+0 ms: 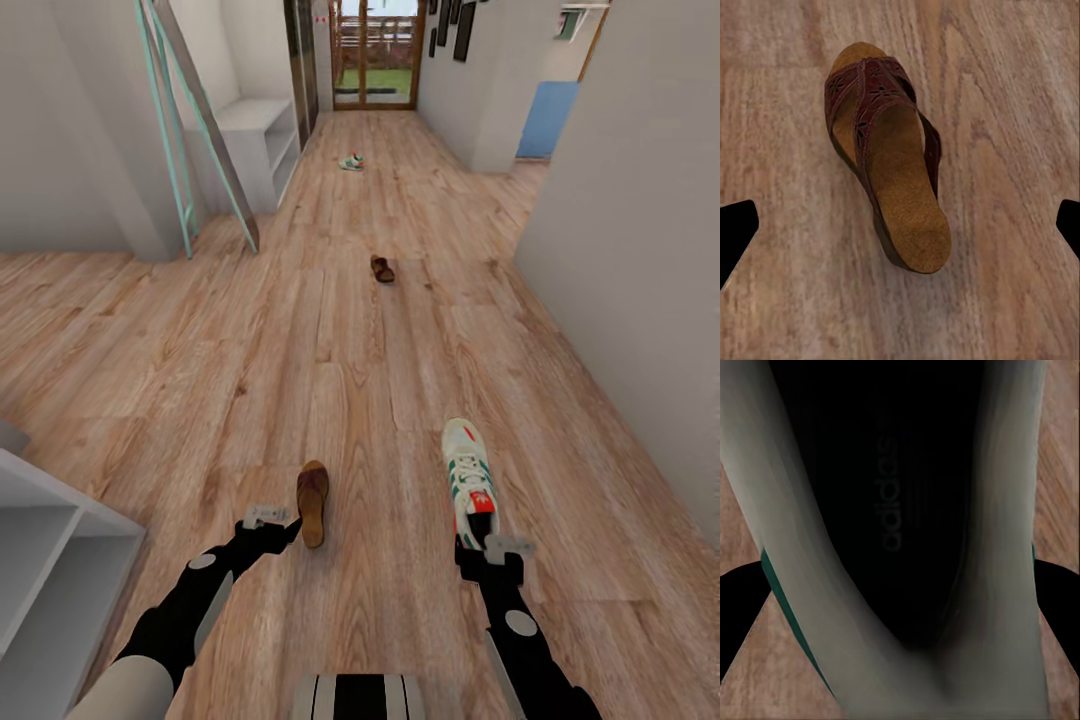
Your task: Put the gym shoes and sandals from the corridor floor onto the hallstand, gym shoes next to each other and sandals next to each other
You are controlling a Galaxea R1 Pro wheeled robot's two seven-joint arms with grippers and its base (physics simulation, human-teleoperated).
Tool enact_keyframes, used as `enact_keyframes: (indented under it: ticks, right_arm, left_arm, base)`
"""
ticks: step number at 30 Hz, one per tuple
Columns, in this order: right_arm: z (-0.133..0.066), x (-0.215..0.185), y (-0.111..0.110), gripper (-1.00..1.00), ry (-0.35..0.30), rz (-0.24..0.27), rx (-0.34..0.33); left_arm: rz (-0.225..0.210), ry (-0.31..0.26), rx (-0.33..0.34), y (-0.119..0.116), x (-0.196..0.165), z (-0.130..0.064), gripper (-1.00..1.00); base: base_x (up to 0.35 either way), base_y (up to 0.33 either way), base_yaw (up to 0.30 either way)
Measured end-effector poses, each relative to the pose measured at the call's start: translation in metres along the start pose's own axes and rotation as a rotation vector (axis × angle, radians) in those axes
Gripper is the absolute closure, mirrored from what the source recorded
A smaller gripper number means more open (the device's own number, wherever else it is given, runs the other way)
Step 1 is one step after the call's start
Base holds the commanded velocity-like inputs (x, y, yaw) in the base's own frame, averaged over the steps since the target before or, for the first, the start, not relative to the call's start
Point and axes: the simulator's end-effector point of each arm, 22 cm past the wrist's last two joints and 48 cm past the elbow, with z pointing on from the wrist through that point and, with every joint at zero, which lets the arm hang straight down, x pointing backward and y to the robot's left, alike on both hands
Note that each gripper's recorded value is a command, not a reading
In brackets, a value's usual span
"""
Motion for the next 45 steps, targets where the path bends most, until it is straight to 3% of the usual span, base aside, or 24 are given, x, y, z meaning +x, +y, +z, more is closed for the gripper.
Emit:
enact_keyframes:
  ticks: [5,9,19,27,36,39,45]
  right_arm:
    - [-0.009,-0.053,0.004,1.00,-0.112,-0.053,-0.007]
    - [-0.016,-0.075,0.006,1.00,-0.156,-0.060,-0.010]
    - [-0.029,-0.099,0.007,1.00,-0.202,-0.062,-0.020]
    - [-0.038,-0.109,0.009,1.00,-0.220,-0.062,-0.029]
    - [-0.058,-0.129,0.046,1.00,-0.269,-0.102,-0.102]
    - [-0.063,-0.139,0.047,1.00,-0.291,-0.104,-0.104]
    - [-0.072,-0.155,0.045,1.00,-0.322,-0.105,-0.111]
  left_arm:
    - [0.002,-0.023,-0.050,0.007,-0.002,-0.006,-1.00]
    - [0.009,-0.064,-0.062,0.007,-0.010,-0.010,-1.00]
    - [0.016,-0.123,-0.101,0.011,-0.033,-0.024,-1.00]
    - [0.016,-0.166,-0.195,0.025,-0.055,-0.038,-1.00]
    - [0.015,-0.217,-0.244,0.032,-0.082,-0.055,-1.00]
    - [0.006,-0.234,-0.325,0.048,-0.090,-0.065,-1.00]
    - [0.002,-0.257,-0.389,0.054,-0.102,-0.076,-1.00]
  base:
    - [0.000,0.000,-0.130]
    - [0.000,0.000,-0.125]
    - [0.000,0.000,-0.100]
    - [0.000,0.000,-0.085]
    - [0.000,0.000,-0.079]
    - [0.000,0.000,-0.036]
    - [0.000,0.000,-0.010]
